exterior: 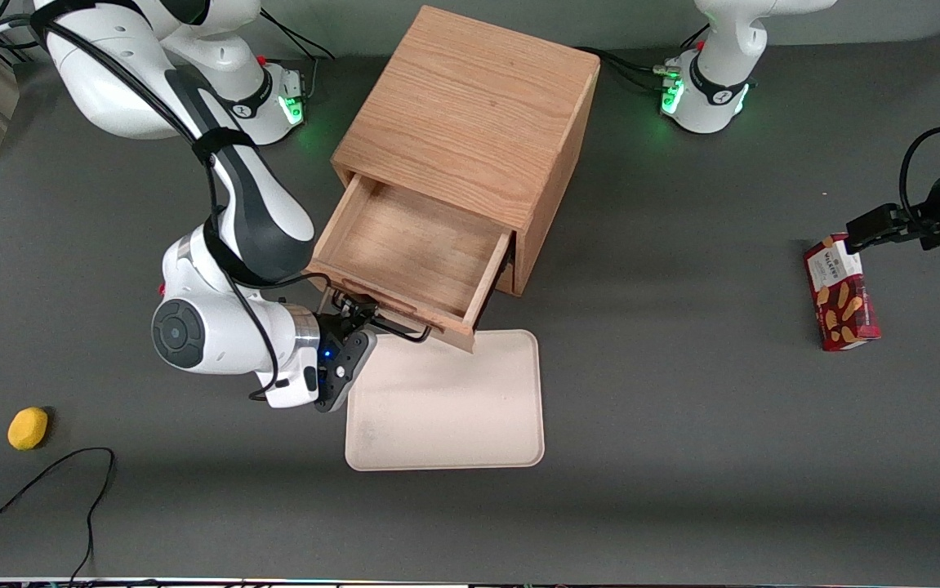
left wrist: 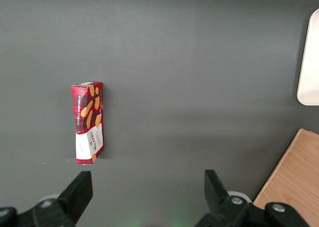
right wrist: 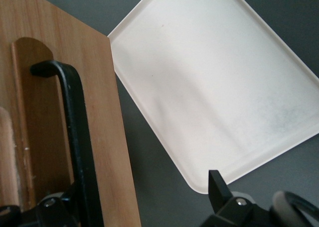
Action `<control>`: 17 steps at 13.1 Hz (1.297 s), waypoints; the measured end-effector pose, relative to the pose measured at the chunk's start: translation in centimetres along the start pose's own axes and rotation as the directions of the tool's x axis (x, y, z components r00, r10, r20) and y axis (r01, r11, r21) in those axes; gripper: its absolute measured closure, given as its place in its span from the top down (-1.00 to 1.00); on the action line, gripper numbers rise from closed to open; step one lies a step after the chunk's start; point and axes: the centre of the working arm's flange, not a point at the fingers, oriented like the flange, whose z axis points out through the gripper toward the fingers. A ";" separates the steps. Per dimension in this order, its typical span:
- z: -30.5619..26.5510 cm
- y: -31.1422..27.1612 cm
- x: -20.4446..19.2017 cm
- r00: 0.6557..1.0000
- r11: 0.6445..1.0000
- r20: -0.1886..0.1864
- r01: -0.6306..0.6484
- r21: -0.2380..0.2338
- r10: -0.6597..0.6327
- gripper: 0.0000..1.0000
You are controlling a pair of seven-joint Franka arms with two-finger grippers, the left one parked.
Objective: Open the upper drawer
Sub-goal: 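Keep pulling the drawer further out with the right gripper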
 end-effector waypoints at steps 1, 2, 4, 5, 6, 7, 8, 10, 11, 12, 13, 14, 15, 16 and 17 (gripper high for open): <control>-0.2 0.2 -0.1 1.000 1.000 -0.003 -0.002 -0.002 0.002 1.00; -0.4 0.5 -0.2 1.000 1.000 -0.007 -0.005 -0.004 0.005 1.00; -1.0 0.9 -0.2 1.000 1.000 -0.017 -0.008 -0.009 0.008 1.00; -1.0 1.0 -0.2 1.000 1.000 -0.019 -0.008 -0.009 0.008 1.00; -1.0 1.2 -0.1 1.000 1.000 -0.021 -0.009 -0.010 0.008 1.00; -1.0 1.3 0.0 1.000 1.000 -0.024 -0.009 -0.010 0.009 1.00; -1.1 1.5 0.0 1.000 1.000 -0.026 -0.009 -0.010 0.009 1.00; -1.1 1.8 0.2 0.999 1.000 -0.031 -0.010 -0.011 0.009 1.00; -1.1 2.0 0.2 0.999 1.000 -0.035 -0.010 -0.011 0.010 1.00; -1.0 2.2 0.3 0.999 1.000 -0.036 -0.012 -0.010 0.012 1.00; -1.1 2.4 0.3 0.999 1.000 -0.039 -0.014 -0.011 0.014 1.00; -1.3 2.7 0.3 0.999 1.000 -0.043 -0.017 -0.013 0.016 1.00; -1.4 3.0 0.2 0.999 1.000 -0.048 -0.020 -0.015 0.019 1.00; -1.5 3.3 0.2 0.998 1.000 -0.051 -0.023 -0.015 0.023 1.00; -1.6 3.6 0.1 0.998 1.000 -0.054 -0.026 -0.016 0.025 1.00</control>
